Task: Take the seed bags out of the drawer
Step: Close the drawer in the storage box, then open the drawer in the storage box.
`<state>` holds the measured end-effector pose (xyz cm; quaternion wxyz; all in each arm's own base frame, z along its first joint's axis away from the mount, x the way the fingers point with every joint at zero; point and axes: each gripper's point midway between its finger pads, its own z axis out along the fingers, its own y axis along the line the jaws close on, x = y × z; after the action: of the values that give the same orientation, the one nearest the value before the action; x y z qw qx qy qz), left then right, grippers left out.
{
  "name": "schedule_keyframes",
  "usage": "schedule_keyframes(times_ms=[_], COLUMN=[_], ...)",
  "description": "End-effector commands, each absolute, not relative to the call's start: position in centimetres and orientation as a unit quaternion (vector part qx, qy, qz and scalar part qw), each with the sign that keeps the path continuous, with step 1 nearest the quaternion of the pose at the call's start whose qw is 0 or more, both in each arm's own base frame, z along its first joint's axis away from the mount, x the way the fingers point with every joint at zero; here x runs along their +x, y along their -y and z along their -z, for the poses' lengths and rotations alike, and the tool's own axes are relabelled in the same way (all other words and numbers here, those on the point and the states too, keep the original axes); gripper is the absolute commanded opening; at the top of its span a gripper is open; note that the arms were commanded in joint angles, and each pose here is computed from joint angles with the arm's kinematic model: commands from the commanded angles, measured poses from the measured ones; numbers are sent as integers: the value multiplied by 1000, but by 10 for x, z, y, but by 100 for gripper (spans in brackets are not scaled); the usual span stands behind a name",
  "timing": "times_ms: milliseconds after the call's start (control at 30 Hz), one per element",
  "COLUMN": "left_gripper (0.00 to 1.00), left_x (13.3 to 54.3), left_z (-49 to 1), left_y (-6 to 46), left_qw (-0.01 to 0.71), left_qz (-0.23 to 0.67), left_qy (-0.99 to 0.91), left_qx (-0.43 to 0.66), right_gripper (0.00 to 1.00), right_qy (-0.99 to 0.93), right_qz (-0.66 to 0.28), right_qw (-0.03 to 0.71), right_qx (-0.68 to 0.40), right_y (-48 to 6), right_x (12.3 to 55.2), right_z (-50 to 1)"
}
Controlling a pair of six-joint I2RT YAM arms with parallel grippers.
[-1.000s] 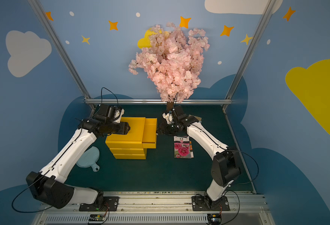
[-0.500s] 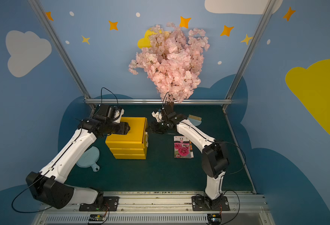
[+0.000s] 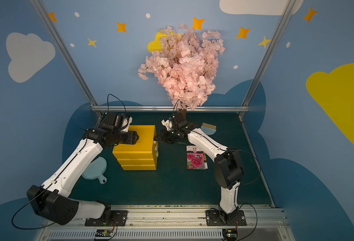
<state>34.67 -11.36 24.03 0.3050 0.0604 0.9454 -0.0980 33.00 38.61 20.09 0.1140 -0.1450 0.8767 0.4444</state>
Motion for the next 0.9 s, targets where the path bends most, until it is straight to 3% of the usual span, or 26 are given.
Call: schedule_keyframes(times_ms=[0,467,867], left_gripper=[67,67,67], left_x=[317,314,311], left_z=[-208,-211,-216], left_y=[108,105,103], left_qw=[223,226,228], left_qz=[89,87,84], left_qy=[-969,-969,-969], left_qx=[55,51,50], right_gripper=[57,56,59], right_qy=[-872,-884,-819], right_qz=[-447,-425,-548], right_qw=[124,141,145], right_qx=[-158,-137,-85], right_y=[-386,-342,-366], right_x=[317,286,299], right_z=[-205,-176,-167])
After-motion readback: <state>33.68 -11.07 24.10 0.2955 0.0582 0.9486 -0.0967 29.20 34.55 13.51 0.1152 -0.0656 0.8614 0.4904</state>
